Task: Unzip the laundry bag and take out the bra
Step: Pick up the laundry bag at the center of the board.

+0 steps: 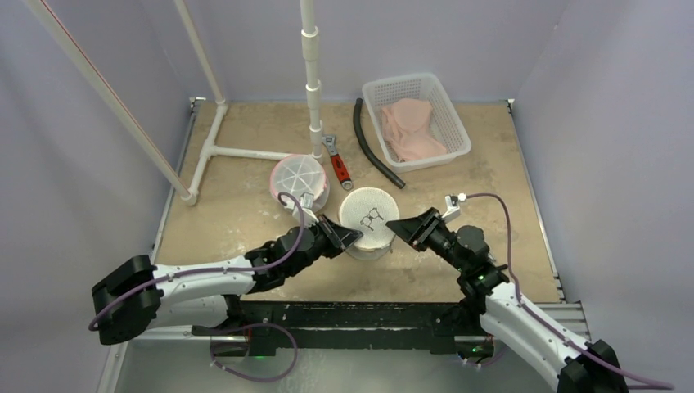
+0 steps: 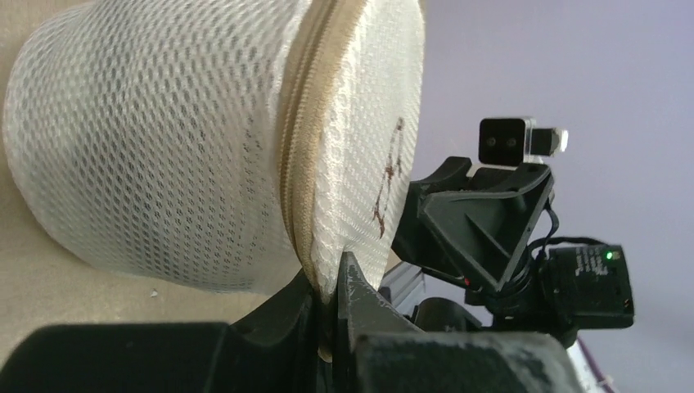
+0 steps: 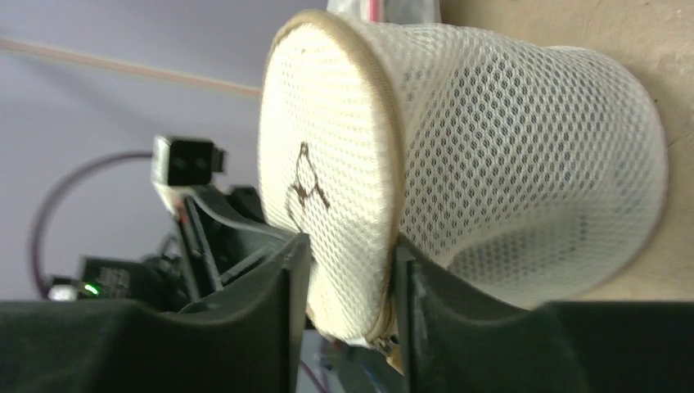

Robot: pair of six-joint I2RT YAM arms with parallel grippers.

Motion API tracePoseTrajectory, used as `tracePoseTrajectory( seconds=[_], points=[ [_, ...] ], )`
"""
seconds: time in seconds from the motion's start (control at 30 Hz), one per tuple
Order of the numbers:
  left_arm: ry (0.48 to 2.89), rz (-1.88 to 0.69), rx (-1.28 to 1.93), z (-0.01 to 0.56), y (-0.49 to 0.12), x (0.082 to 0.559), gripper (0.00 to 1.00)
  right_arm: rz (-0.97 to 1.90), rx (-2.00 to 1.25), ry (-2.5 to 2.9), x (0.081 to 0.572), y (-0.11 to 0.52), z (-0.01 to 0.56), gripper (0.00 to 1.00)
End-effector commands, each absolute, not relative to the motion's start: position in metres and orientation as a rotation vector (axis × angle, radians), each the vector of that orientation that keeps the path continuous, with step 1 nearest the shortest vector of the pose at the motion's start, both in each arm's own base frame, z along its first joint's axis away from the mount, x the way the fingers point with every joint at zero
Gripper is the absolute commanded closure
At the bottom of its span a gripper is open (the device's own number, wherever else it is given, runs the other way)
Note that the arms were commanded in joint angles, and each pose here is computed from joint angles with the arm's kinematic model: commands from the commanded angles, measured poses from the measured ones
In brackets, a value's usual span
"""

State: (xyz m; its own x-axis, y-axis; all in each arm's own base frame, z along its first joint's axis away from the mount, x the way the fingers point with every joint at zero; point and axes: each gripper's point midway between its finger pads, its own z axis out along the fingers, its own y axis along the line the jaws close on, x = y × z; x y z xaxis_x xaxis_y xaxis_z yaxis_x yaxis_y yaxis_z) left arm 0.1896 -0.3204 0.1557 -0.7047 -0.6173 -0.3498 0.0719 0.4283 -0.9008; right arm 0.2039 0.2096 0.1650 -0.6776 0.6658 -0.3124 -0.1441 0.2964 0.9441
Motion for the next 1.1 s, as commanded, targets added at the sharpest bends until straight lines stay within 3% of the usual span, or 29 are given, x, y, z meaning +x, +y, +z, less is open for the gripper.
tracePoseTrajectory(
  seconds=[0.0, 0.07, 0.17, 0.43, 0.63, 0.8, 1.07],
  points=[
    [1.947, -1.275, -0.3, 0.197, -0.315, 0.194, 1.0, 1.46, 0.21, 1.903, 0.185, 0.221, 0.187, 0.46],
    [1.949, -1.286, -0.203, 0.209, -0.309, 0.194, 1.0, 1.392, 0.151, 1.934, 0.184, 0.218, 0.185, 0.35],
    [1.939, -1.305, -0.059, 0.223, -0.299, 0.194, 1.0, 1.357, 0.045, 1.93, 0.181, 0.217, 0.193, 0.26],
    [1.813, -1.343, 0.408, 0.274, -0.3, 0.162, 1.0, 1.476, -0.218, 1.913, 0.175, 0.218, 0.21, 0.24],
    [1.735, -1.379, 0.556, 0.294, -0.301, 0.146, 1.0, 1.671, -0.28, 1.802, 0.164, 0.222, 0.23, 0.22],
    [1.735, -1.399, 0.611, 0.293, -0.306, 0.141, 1.0, 1.7, -0.289, 1.7, 0.167, 0.223, 0.251, 0.25],
    [1.761, -1.378, 0.607, 0.284, -0.308, 0.146, 1.0, 1.693, -0.307, 1.735, 0.165, 0.223, 0.243, 0.48]
  ],
)
